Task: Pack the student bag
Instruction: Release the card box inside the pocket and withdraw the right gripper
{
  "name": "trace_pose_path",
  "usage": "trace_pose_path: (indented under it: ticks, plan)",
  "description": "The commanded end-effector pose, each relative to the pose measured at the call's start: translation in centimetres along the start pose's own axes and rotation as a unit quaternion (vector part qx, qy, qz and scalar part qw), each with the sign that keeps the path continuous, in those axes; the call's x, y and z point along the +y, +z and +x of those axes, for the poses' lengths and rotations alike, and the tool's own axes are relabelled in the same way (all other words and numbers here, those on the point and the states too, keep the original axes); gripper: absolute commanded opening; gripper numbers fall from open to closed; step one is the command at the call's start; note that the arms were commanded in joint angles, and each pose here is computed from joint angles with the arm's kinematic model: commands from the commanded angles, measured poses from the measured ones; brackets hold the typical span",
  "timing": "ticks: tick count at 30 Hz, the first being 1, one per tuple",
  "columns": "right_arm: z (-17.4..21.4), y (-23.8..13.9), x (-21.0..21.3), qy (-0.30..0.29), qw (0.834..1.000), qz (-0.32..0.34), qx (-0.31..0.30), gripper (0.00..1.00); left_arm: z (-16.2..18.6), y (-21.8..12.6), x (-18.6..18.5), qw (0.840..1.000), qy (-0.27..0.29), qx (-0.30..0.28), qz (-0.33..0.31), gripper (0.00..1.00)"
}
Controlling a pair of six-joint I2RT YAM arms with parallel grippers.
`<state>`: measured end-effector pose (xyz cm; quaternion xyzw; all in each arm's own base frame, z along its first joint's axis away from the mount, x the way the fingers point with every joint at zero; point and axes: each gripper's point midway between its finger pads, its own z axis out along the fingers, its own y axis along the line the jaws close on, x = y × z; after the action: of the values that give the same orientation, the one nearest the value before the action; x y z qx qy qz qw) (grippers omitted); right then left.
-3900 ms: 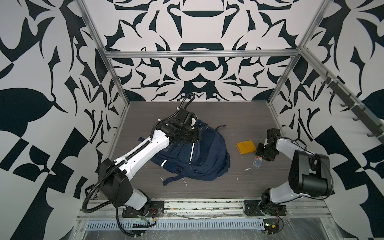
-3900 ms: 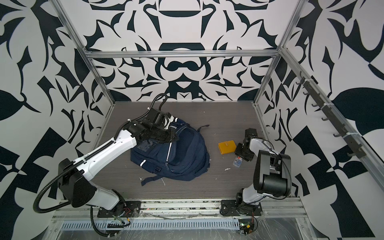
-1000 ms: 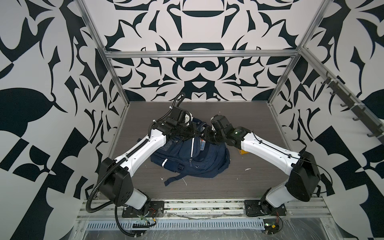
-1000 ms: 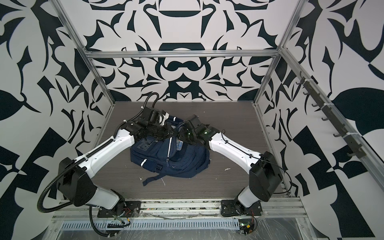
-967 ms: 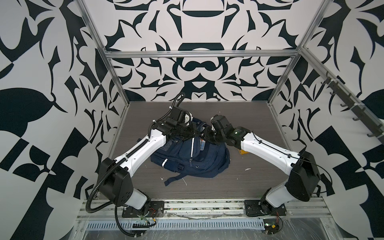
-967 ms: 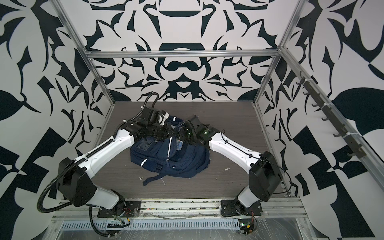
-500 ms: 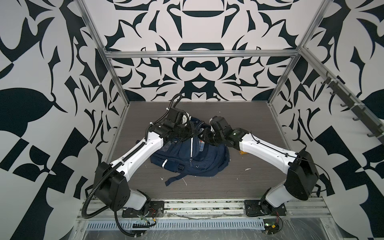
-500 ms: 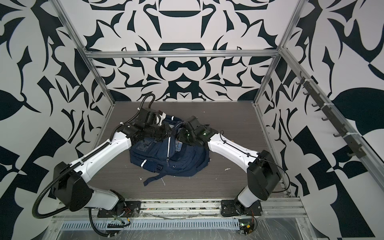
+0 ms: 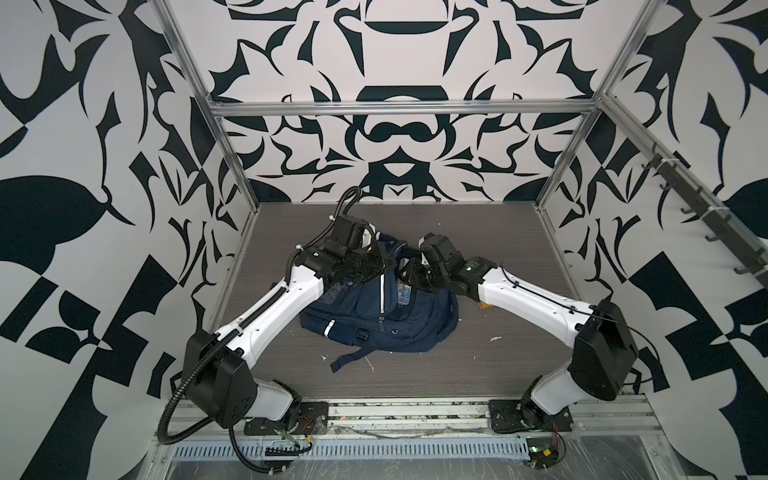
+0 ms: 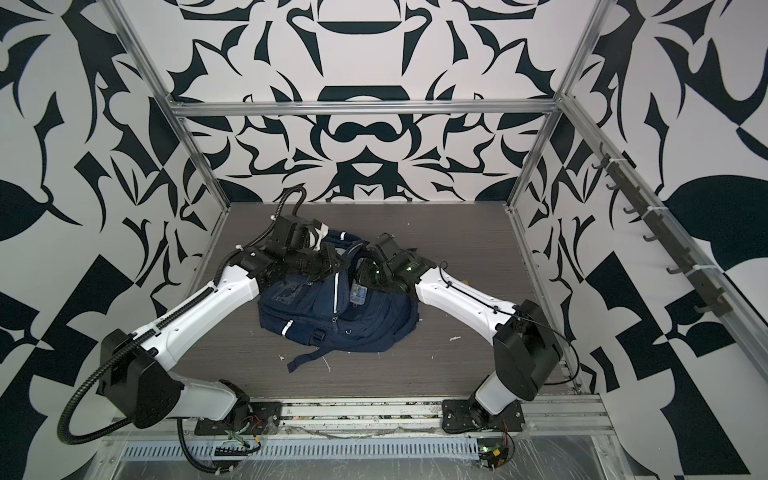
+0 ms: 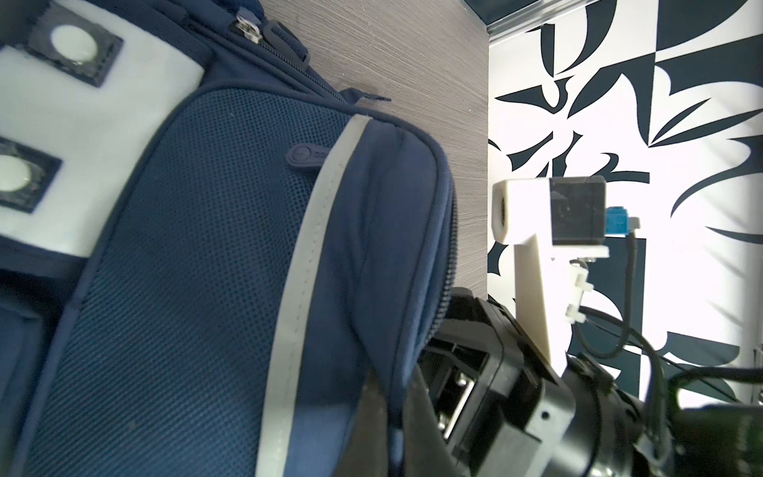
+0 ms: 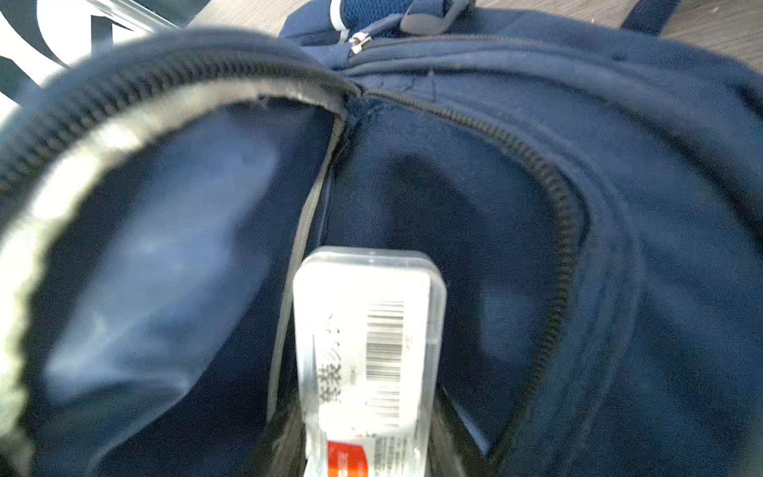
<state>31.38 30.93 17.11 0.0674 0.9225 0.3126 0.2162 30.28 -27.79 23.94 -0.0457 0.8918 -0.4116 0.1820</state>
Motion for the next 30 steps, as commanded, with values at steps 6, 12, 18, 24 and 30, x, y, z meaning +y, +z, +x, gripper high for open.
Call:
trace_pose_path:
  ticks: [6, 12, 18, 24, 30]
  plan:
    - [-1.1, 1.4, 2.3, -0.021, 0.999, -0.031, -0.003, 0.02, -1.9, -3.3, -5.7, 0.994, 0.004, -0.041, 0.103, 0.00]
    - [-1.3, 2.0, 3.8, -0.022, 0.997, -0.071, -0.004, 0.15, -1.6, -3.2, -5.4, 0.994, -0.005, -0.040, 0.102, 0.00]
    - [-1.3, 1.2, 4.0, -0.025, 0.997, -0.078, -0.006, 0.43, -1.4, -3.3, -4.7, 0.995, -0.012, -0.041, 0.087, 0.00]
    - [-1.9, -0.6, 4.9, -0.032, 0.995, -0.090, -0.023, 0.64, -1.6, -2.9, -4.1, 0.996, -0.018, -0.043, 0.076, 0.00]
    - [-2.6, -2.5, 5.5, -0.033, 0.994, -0.095, -0.039, 0.73, -1.8, -2.9, -4.1, 0.996, -0.012, -0.045, 0.072, 0.00]
